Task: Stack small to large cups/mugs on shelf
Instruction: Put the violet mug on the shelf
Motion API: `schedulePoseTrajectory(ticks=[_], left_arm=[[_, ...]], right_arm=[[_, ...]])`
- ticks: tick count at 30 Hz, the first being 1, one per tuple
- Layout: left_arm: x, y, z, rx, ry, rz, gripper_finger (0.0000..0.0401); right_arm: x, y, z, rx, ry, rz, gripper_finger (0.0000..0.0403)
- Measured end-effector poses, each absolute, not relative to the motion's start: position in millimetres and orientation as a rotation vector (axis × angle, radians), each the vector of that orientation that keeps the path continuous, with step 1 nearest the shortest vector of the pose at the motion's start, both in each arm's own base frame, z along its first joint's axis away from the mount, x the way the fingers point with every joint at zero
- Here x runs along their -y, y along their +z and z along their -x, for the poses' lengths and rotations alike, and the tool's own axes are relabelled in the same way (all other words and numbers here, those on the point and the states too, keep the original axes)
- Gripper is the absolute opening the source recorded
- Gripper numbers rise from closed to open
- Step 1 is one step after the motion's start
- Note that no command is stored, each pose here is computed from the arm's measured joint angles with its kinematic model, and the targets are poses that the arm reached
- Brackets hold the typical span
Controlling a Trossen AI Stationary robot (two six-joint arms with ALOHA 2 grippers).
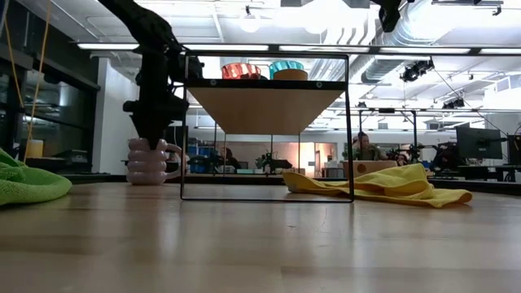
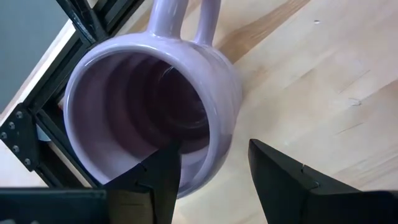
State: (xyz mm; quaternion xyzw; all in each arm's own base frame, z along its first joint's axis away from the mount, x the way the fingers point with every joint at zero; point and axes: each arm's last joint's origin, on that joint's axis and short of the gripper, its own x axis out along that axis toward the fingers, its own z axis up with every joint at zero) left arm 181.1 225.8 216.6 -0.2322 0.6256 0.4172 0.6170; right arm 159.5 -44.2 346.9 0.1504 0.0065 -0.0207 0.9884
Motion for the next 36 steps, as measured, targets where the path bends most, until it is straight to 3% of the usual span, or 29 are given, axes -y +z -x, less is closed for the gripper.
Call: schedulePoseTrajectory(ticks=[22, 26, 32, 36], left_arm=[[-224, 206, -179, -1.449, 0.970, 0.525, 0.0167], [-224, 206, -179, -1.449, 0.970, 0.522, 0.0128], [-222, 205, -178, -1.467, 0.960, 0.534, 0.0023], [-221, 205, -178, -1.471, 0.949, 0.543, 0.0030]], right_arm=[[44, 347, -160, -0.013, -0.042, -0.315, 0.0085], [44, 347, -160, -0.013, -0.042, -0.319, 0.0085], [44, 347, -160, -0.012, -0.042, -0.319, 0.0085], [44, 347, -160, -0.012, -0.042, -0.319, 0.0085]])
